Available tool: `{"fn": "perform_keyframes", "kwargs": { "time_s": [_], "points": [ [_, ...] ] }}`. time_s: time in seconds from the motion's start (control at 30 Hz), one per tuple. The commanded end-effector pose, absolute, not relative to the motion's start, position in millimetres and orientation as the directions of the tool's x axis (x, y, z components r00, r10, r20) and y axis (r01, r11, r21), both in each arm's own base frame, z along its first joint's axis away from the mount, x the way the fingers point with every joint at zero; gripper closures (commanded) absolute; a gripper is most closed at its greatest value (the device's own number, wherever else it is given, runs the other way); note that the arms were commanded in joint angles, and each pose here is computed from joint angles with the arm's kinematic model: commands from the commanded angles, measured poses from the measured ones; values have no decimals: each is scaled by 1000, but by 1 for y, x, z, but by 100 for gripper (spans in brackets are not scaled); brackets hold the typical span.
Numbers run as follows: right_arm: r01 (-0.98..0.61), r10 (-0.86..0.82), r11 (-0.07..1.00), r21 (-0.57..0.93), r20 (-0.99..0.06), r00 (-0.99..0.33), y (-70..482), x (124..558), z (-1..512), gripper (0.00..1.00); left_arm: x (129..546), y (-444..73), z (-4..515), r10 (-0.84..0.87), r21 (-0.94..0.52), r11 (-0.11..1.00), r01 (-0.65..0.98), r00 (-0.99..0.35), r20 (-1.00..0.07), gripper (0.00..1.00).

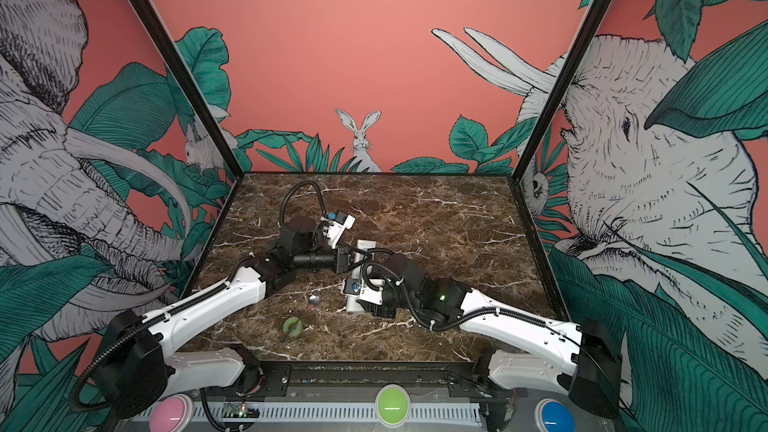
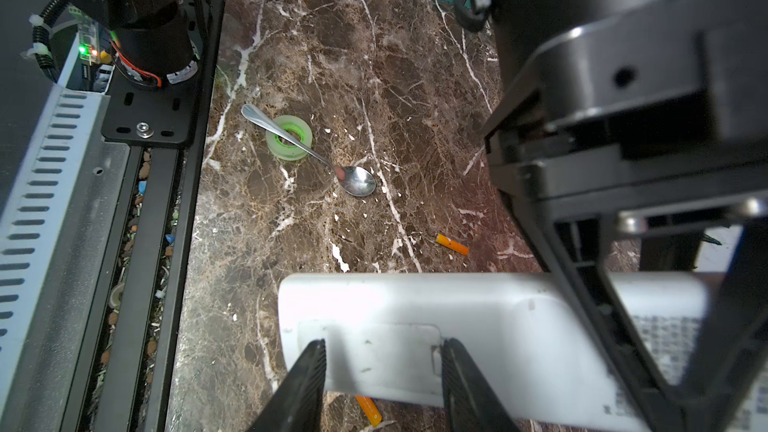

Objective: Load the batteries into the remote control

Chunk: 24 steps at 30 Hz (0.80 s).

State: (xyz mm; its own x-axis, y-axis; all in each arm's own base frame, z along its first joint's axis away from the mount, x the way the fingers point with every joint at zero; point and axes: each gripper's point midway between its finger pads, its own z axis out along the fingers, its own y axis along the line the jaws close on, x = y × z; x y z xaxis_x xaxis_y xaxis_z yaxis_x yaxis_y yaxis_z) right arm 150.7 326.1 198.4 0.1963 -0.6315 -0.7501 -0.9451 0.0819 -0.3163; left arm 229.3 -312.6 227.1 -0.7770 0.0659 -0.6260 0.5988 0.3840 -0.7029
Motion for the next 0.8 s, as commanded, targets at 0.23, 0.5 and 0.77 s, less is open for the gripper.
{"fn": "perform_keyframes", "kwargs": {
  "time_s": [0.23, 0.5, 0.77],
  "points": [
    [-959, -617, 33, -281, -761, 202, 326, 135, 198, 53, 236, -313, 264, 1, -659, 346, 668, -702, -712, 100],
    [-949, -608, 74, -305, -768, 200, 327, 143, 202, 33, 236, -314, 263, 3, -664, 338, 667, -706, -708, 100],
    [-941, -603, 99, -324, -771, 202, 327, 148, 205, 28, 237, -315, 262, 3, -666, 337, 666, -708, -706, 100]
  ]
}}
